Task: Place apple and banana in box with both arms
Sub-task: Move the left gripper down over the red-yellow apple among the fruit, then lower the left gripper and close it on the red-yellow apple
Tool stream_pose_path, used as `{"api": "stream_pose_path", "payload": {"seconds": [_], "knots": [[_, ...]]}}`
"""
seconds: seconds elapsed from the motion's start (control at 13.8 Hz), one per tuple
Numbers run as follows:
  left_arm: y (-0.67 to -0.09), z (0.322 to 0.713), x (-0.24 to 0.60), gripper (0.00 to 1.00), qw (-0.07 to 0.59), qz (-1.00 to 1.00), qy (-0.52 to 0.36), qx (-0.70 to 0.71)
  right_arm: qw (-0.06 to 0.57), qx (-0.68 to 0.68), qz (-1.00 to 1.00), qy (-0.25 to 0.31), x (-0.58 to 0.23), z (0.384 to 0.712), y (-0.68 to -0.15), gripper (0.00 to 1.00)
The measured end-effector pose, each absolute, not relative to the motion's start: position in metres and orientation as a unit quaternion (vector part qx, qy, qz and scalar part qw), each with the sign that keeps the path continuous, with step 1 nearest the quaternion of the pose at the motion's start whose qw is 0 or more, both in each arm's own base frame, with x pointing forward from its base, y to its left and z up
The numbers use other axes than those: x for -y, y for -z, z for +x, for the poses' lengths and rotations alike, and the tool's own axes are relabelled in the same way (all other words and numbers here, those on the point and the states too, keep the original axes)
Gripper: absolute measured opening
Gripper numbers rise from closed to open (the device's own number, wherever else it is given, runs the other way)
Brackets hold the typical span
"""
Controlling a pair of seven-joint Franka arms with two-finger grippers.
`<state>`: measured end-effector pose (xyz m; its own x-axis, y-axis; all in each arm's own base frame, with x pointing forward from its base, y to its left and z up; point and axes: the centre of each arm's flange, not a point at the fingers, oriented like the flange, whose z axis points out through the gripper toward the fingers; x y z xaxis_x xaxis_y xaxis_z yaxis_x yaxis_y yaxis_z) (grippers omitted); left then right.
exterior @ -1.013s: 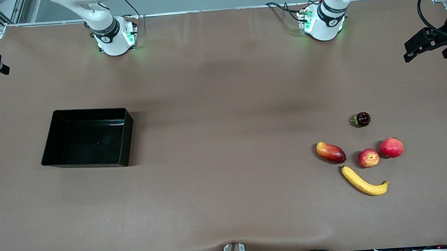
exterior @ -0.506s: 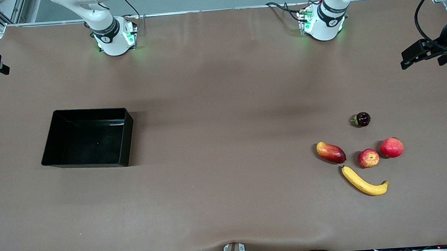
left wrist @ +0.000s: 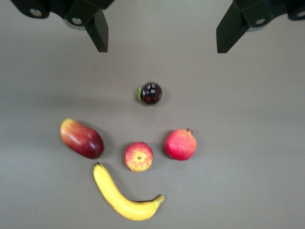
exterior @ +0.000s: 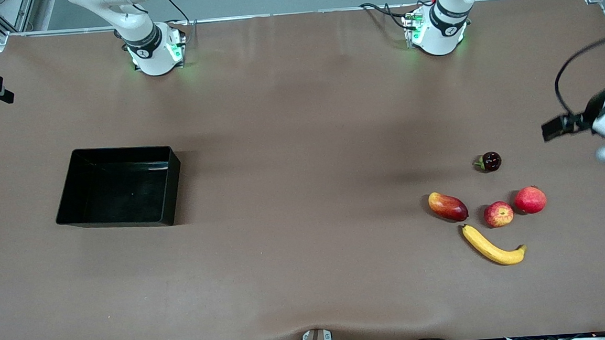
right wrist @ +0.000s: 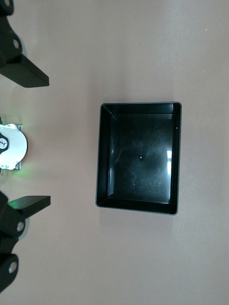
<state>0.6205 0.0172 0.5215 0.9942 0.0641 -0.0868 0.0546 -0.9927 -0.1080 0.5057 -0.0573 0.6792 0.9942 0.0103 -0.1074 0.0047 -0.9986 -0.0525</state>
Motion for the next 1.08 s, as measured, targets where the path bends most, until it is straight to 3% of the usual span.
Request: {"api": "stream_pose_path", "payload": {"seconds": [0.65,1.08], "knots": [[-0.319,0.685,-0.017,1.0,0.019,-1.0,-0.005,0.013,0.026,0.003,-0.998,-0.054,0.058,0.506,-0.679,1.0],[-0.265,0.688,-0.024,1.0,0.015,-1.0,-0.017,0.017,0.026,0.003,-0.998,-0.054,0.058,0.506,-0.679,1.0]]}}
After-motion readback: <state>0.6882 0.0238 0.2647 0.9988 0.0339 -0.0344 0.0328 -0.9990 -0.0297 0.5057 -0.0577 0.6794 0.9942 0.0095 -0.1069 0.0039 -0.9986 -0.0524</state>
